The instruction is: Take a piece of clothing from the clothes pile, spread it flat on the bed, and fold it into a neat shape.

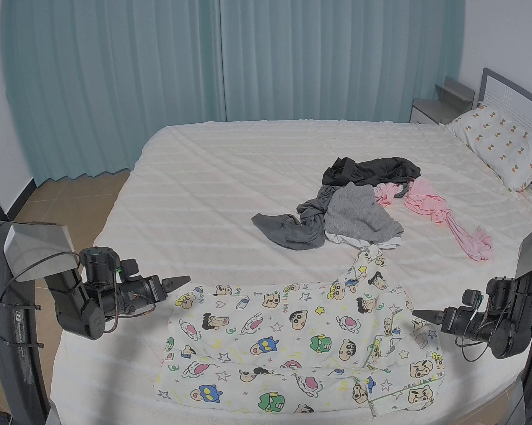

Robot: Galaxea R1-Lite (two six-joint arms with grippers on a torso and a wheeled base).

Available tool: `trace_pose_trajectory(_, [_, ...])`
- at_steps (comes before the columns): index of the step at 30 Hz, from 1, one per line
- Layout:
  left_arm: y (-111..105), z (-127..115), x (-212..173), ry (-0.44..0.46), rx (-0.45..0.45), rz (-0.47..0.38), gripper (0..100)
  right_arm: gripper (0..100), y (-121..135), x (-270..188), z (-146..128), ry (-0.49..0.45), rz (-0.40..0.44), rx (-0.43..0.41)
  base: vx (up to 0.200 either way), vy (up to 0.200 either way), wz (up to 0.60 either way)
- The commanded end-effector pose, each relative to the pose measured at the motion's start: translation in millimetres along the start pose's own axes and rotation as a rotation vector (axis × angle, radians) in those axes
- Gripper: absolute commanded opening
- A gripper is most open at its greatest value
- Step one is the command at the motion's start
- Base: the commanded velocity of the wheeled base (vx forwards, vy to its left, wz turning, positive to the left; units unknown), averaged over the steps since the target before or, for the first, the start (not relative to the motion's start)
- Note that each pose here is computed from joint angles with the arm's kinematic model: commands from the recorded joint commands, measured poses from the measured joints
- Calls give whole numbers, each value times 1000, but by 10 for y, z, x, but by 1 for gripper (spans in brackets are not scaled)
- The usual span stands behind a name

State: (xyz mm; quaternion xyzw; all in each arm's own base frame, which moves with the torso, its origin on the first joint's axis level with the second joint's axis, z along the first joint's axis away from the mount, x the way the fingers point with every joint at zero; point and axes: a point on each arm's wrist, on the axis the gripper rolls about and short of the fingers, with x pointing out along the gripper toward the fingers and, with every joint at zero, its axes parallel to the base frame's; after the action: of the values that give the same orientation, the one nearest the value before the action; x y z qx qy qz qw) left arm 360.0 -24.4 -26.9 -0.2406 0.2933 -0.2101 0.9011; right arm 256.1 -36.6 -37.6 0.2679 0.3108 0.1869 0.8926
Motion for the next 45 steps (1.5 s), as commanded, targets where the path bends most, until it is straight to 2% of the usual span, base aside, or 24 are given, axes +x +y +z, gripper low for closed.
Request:
trace_pose_trajectory(1, [76, -137, 318, 77, 58, 12, 100, 100, 20, -6, 3, -4, 6, -8, 0, 0, 0])
trace_pose_trajectory(3, [117, -184, 410, 100, 96, 30, 100, 100, 25, -9, -7, 0, 6, -6, 0, 0, 0])
trace_pose_trajectory(11, [79, -139, 513, 133, 113, 49, 100, 100, 27, -11, -4, -1, 6, -8, 0, 0, 0])
trace_pose_trajectory(17, [73, -85, 576, 146, 179, 105, 100, 100, 41, -22, 11, -7, 8, -13, 0, 0, 0])
trace_pose_trajectory(20, [101, -78, 573, 144, 233, 172, 100, 100, 39, -20, 8, -6, 7, -12, 0, 0, 0])
trace_pose_trajectory(23, [118, -118, 552, 195, 244, 196, 100, 100, 38, -18, 11, -7, 8, -13, 0, 0, 0])
trace_pose_trajectory(29, [113, -115, 545, 208, 243, 196, 100, 100, 39, -14, 7, -5, 8, -13, 0, 0, 0])
trace_pose_trajectory(35, [35, -135, 595, 221, 243, 146, 100, 100, 40, -10, 3, -3, 9, -13, 0, 0, 0])
trace_pose_trajectory(36, [35, -135, 595, 221, 243, 146, 0, 100, 40, -10, 3, -3, 9, -13, 0, 0, 0])
trace_pose_trajectory(41, [18, -109, 636, 219, 206, 137, 0, 100, 58, 14, 27, -10, 16, -28, 0, 0, 0])
trace_pose_trajectory(45, [8, -42, 646, 156, 141, 133, 0, 100, 111, 53, 70, -24, 21, -51, 0, 0, 0])
